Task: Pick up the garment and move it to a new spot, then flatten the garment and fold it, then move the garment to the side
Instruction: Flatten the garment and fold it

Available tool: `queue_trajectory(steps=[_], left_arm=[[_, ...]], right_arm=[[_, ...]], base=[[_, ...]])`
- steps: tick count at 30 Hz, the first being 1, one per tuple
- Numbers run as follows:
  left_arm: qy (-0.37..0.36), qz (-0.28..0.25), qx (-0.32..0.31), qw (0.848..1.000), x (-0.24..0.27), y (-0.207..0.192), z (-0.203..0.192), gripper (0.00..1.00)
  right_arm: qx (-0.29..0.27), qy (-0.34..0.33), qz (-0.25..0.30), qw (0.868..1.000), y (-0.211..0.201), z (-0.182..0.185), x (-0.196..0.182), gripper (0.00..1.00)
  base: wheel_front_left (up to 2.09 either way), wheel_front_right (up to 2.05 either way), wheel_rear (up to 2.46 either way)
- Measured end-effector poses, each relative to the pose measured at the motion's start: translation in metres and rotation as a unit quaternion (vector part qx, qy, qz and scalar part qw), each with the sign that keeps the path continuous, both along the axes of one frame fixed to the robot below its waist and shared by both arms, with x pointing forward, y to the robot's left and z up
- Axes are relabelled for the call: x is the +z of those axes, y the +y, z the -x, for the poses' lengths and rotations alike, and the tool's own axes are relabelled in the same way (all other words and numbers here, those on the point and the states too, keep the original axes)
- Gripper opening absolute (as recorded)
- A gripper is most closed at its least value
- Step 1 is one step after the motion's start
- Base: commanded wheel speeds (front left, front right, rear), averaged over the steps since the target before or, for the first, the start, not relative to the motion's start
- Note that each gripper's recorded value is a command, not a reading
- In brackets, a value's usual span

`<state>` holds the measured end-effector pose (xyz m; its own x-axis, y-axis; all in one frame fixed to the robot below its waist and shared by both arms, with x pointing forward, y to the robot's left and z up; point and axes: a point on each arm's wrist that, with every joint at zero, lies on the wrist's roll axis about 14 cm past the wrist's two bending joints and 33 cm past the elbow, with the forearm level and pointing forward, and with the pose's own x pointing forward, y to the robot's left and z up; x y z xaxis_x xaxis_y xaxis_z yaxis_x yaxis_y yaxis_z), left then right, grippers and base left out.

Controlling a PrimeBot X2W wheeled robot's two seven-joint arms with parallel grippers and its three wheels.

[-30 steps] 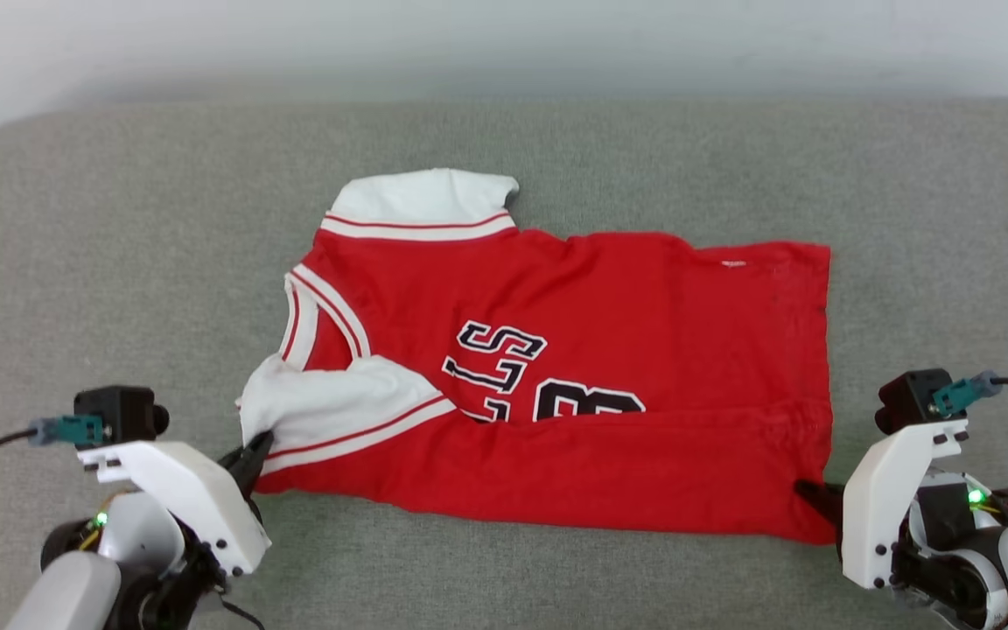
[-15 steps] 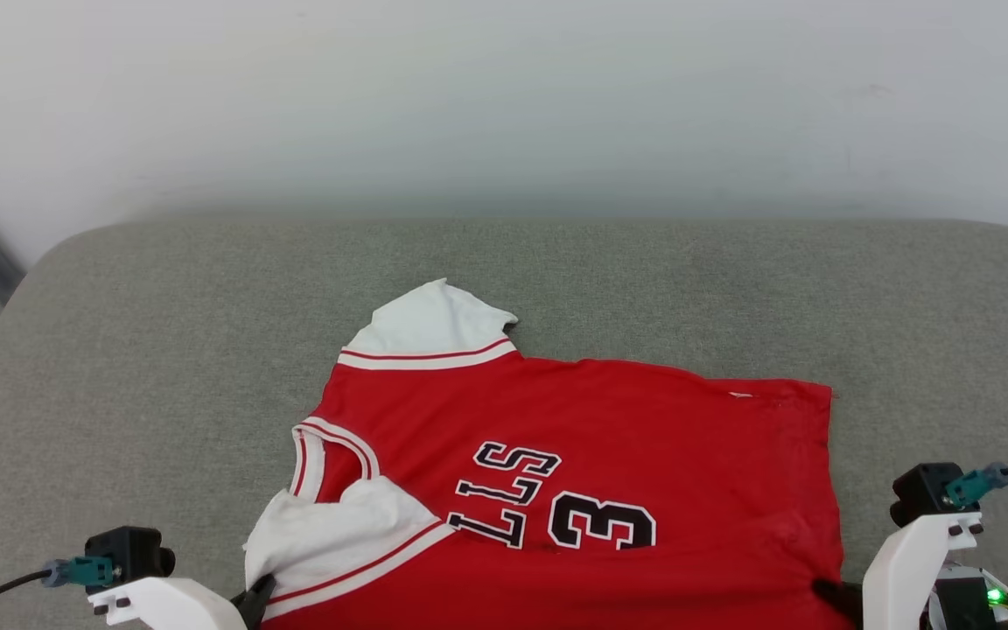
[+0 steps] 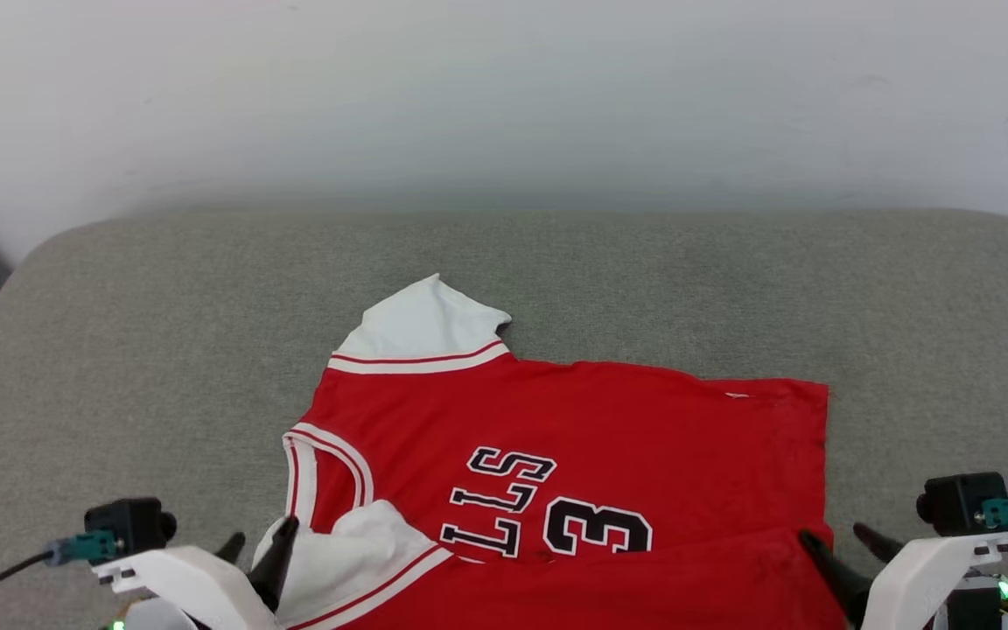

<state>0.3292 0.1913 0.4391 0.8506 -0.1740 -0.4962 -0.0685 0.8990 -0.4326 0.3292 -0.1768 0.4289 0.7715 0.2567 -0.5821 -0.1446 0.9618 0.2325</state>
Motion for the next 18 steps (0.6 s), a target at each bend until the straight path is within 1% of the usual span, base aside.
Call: queue_trajectory(steps=[4,6,10,11,14,18], left_arm=[[-0.068,-0.025,0.002,0.997,0.028,0.002,-0.032,1.0],[-0.097,-0.035,-0.004,0.995,0.041,-0.002,-0.048,1.0],[-0.154,-0.061,-0.021,0.986,0.072,-0.009,-0.091,1.0],[-0.165,-0.066,-0.028,0.984,0.078,-0.012,-0.101,1.0],[-0.188,-0.079,-0.045,0.978,0.093,-0.02,-0.137,1.0],[-0.189,-0.092,-0.074,0.975,0.094,-0.03,-0.183,1.0]], right_arm=[[-0.03,-0.096,0.009,0.995,-0.013,-0.015,0.028,1.0],[-0.045,-0.143,0.016,0.989,-0.019,-0.025,0.045,1.0],[-0.066,-0.213,0.023,0.975,-0.026,-0.046,0.073,1.0],[-0.07,-0.234,0.026,0.969,-0.026,-0.051,0.081,1.0],[-0.077,-0.27,0.021,0.959,-0.022,-0.067,0.095,1.0],[-0.087,-0.292,0.027,0.952,-0.023,-0.084,0.097,1.0]], base=[[0.0,0.0,0.0],[0.0,0.0,0.0],[0.0,0.0,0.0],[0.0,0.0,0.0],[0.0,0.0,0.0],[0.0,0.0,0.0]])
